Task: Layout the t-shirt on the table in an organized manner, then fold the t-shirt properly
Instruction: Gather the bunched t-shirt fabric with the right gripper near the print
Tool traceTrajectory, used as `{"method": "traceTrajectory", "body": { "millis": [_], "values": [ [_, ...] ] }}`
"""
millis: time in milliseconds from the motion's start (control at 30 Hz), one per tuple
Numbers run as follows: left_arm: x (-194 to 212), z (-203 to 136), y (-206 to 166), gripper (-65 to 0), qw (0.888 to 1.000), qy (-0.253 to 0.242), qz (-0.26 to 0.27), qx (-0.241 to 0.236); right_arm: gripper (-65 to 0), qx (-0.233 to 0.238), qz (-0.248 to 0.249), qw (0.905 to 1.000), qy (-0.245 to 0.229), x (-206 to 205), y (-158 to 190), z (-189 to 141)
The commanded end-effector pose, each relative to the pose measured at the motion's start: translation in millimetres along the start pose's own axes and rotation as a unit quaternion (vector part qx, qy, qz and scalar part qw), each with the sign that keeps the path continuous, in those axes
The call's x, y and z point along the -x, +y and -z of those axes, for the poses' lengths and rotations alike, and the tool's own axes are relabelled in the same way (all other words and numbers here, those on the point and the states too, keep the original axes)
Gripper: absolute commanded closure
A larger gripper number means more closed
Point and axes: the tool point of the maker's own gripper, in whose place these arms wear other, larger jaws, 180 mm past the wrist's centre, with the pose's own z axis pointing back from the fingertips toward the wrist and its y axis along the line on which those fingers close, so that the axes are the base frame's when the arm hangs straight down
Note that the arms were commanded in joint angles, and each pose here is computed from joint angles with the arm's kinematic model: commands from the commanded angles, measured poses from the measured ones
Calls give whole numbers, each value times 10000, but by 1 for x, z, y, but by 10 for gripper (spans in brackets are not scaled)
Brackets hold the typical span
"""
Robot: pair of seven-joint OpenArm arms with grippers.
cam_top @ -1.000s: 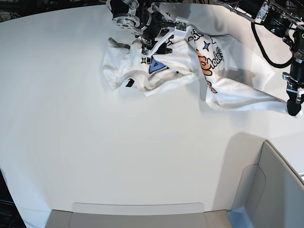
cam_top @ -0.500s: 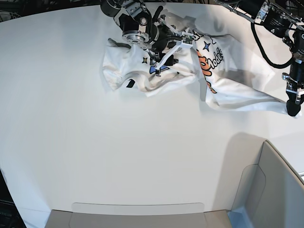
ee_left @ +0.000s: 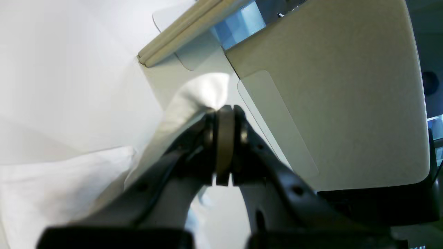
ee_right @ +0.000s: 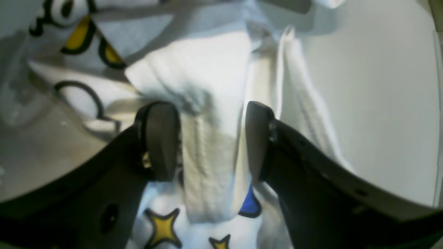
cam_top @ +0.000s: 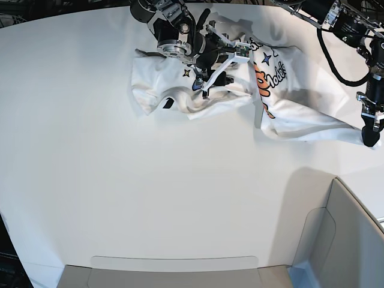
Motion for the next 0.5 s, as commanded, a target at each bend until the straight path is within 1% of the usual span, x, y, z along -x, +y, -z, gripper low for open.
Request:
{"method": "traceTrajectory", "body": {
  "millis": [0, 167, 367, 400, 467],
  "values": [
    [-9, 0, -12, -2, 9997, -128, 110, 193, -312, 92, -16, 9996, -262, -15, -9, -4],
    [-9, 1, -13, -2, 9996, -130, 110, 209, -312, 110, -41, 9996, -247, -14, -11, -3],
    [-10, 1, -14, -2, 9996, -142, 100, 224, -304, -69, -76, 9999, -88, -3, -5, 9],
    [-10, 1, -14, -2, 9996, -142, 100, 224, -287, -99, -88, 9999, -66, -2, -4, 11],
    [-10, 1, -14, -2, 9996, -142, 100, 224, -212, -95, -127, 9999, -32, 0, -7, 14]
  ]
}}
